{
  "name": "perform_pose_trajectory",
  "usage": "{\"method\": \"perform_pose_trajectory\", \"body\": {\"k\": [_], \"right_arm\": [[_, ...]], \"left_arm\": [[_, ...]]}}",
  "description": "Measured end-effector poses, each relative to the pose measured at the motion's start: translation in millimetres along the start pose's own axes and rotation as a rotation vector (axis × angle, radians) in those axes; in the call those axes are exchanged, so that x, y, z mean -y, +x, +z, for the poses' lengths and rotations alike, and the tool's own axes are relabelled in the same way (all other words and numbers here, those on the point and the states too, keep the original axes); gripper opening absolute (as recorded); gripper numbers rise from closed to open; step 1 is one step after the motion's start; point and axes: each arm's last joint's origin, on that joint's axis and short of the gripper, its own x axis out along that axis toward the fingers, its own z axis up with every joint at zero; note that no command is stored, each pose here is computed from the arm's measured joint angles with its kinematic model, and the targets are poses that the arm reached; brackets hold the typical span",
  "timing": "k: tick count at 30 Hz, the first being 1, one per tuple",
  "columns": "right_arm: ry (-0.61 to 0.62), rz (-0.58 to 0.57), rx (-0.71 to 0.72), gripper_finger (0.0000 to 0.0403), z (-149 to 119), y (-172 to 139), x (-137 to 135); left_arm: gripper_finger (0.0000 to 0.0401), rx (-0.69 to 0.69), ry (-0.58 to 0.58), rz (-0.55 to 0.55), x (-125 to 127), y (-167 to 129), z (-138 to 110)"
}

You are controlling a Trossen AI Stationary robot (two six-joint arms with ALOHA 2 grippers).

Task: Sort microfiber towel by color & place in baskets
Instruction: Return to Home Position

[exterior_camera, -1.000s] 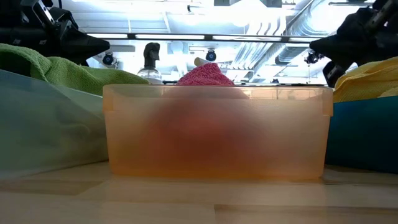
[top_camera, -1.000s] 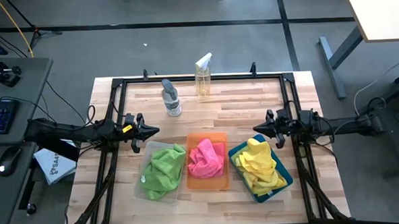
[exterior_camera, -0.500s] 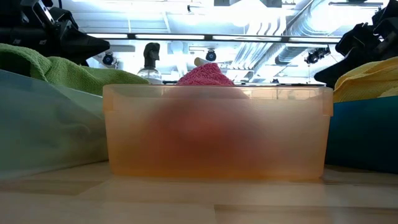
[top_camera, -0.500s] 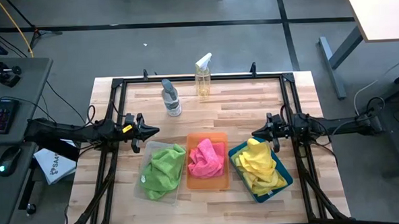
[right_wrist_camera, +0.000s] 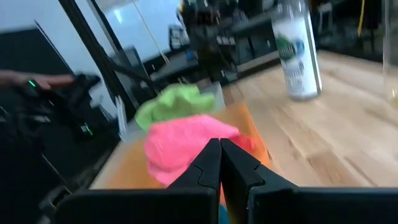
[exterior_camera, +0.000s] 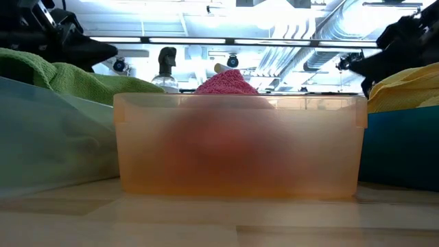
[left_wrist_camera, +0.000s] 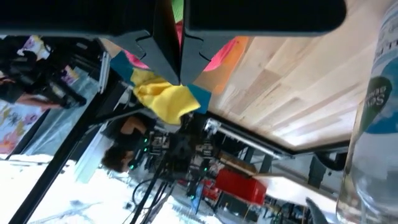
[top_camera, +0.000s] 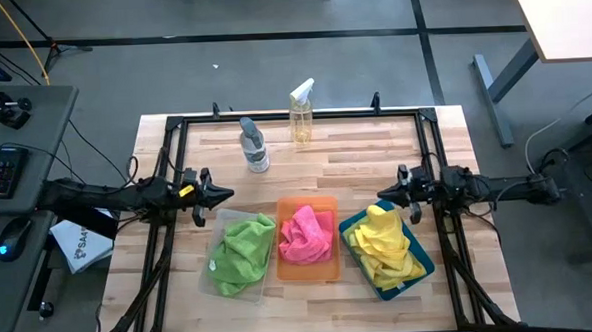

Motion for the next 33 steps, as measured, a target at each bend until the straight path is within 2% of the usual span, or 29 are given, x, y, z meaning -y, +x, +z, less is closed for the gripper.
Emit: {"method": "perform_pose_trajectory", "body": {"k": [5, 8, 14, 33], "right_arm": [[-0.003, 0.044, 0.11, 0.0001, 9, -6, -4], [-0.004, 0.05, 0.124, 0.0001, 10, -6, -4], [-0.004, 0.041, 0.102, 0.0001, 8, -6, -3], [-0.003, 0.034, 0.078, 0.0001, 6, -5, -3]], "left_arm": [[0.0, -0.016, 0.003, 0.007, -2, -7, -1], [0.0, -0.075, 0.015, 0.034, -5, -11, -7], [0.0, -0.012, 0.002, -0.052, -3, -17, -1], [0.0, -0.038, 0.003, -0.05, -4, -16, -3]]}}
